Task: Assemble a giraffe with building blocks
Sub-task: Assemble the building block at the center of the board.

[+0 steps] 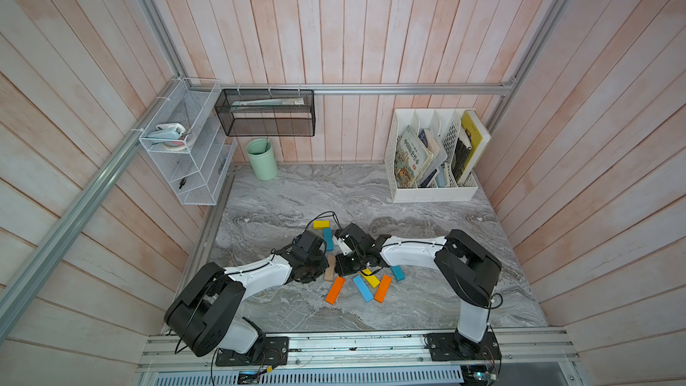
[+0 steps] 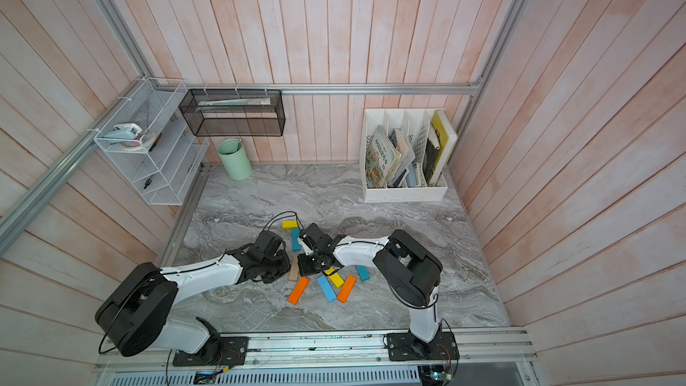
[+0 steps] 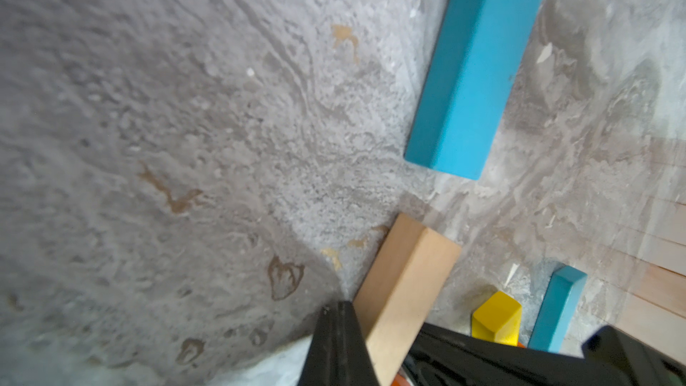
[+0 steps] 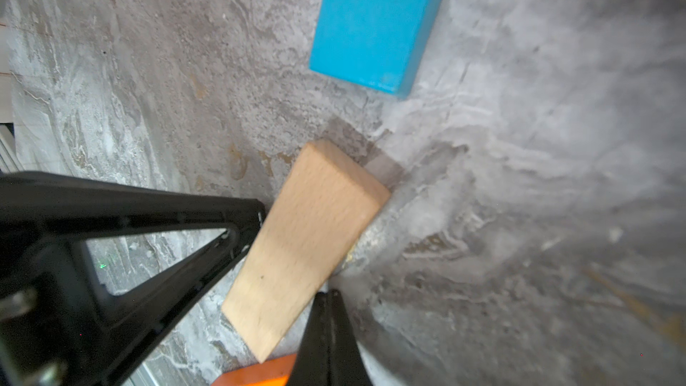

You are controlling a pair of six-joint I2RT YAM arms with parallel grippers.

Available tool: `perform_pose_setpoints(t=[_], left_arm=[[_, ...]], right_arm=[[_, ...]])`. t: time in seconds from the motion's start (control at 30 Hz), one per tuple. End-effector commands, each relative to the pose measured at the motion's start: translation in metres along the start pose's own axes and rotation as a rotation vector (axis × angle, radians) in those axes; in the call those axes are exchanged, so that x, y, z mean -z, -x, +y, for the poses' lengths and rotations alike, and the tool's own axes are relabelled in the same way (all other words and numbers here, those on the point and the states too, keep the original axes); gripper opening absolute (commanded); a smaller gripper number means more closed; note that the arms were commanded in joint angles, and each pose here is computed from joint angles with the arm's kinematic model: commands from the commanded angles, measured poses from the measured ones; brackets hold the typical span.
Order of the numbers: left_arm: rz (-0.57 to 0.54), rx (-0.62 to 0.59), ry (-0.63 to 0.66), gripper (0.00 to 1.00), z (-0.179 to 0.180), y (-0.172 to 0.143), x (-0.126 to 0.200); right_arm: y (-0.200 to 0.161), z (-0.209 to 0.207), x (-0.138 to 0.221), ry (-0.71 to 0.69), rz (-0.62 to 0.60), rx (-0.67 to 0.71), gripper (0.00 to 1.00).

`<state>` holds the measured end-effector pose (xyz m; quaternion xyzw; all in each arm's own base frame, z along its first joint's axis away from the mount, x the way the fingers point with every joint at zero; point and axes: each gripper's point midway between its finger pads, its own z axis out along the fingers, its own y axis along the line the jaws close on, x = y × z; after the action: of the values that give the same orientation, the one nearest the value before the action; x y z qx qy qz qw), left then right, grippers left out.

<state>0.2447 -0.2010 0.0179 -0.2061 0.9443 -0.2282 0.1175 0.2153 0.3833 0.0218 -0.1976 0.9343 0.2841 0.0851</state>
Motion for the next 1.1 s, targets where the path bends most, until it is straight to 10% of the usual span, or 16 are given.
perform_pose_setpoints(t=[0.0, 1.07], left_arm=[[0.067, -0.016, 0.05, 0.0, 0.014, -0.018, -0.009], [0.057, -0.036, 0.052, 0.0, 0.005, -0.01, -0.01]], right_arm=[[0.007, 0.014, -0.001, 0.03, -0.016, 0.028, 0.0], [0.016, 0.001, 0.005, 0.01, -0.039, 0.01, 0.0]])
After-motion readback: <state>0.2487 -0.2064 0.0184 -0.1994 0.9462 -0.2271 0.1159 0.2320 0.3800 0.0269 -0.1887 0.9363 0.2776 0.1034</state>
